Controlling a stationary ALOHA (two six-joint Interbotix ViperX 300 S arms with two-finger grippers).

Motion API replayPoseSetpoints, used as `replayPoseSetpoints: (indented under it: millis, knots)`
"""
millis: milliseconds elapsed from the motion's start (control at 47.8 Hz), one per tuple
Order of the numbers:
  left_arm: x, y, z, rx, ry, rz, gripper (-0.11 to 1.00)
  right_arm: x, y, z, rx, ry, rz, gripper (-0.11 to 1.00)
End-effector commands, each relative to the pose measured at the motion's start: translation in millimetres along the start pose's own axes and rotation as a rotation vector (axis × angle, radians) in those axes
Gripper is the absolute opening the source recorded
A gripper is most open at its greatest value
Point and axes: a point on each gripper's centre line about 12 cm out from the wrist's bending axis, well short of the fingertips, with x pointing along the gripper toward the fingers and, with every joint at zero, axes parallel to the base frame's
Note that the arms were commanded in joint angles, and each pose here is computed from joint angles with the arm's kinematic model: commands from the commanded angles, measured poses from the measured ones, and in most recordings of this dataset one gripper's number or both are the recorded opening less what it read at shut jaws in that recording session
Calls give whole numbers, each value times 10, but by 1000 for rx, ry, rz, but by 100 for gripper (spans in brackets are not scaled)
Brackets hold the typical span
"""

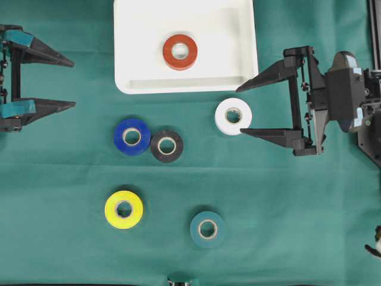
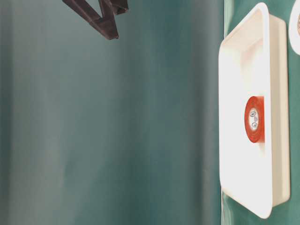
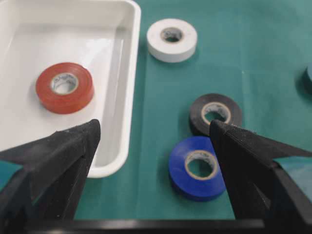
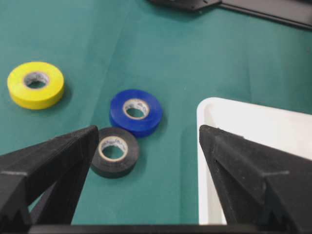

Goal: Pick up the tape from a random location and place it into the white case.
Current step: 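Move the right gripper over the white tape roll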

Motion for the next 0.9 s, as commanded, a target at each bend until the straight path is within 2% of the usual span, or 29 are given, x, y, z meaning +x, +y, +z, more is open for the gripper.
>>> replayPoseSetpoints:
  millis: [0, 251, 481, 607, 879]
  knots:
    - [1, -7, 64, -2, -20, -3, 99, -2, -13, 128, 1, -35, -4, 92]
    - [1, -4, 62, -4, -18, -2, 99, -5, -9, 120, 8, -23, -3, 92]
    - [1, -4, 64, -4, -20, -2, 99, 8, -15, 139, 36, 49, -6, 92]
    - [1, -4, 62, -4, -18, -2, 99, 32, -25, 160, 53, 116, -11, 92]
    - [1, -7, 62, -2, -18, -3, 99, 133, -52, 125, 94, 344, -32, 92]
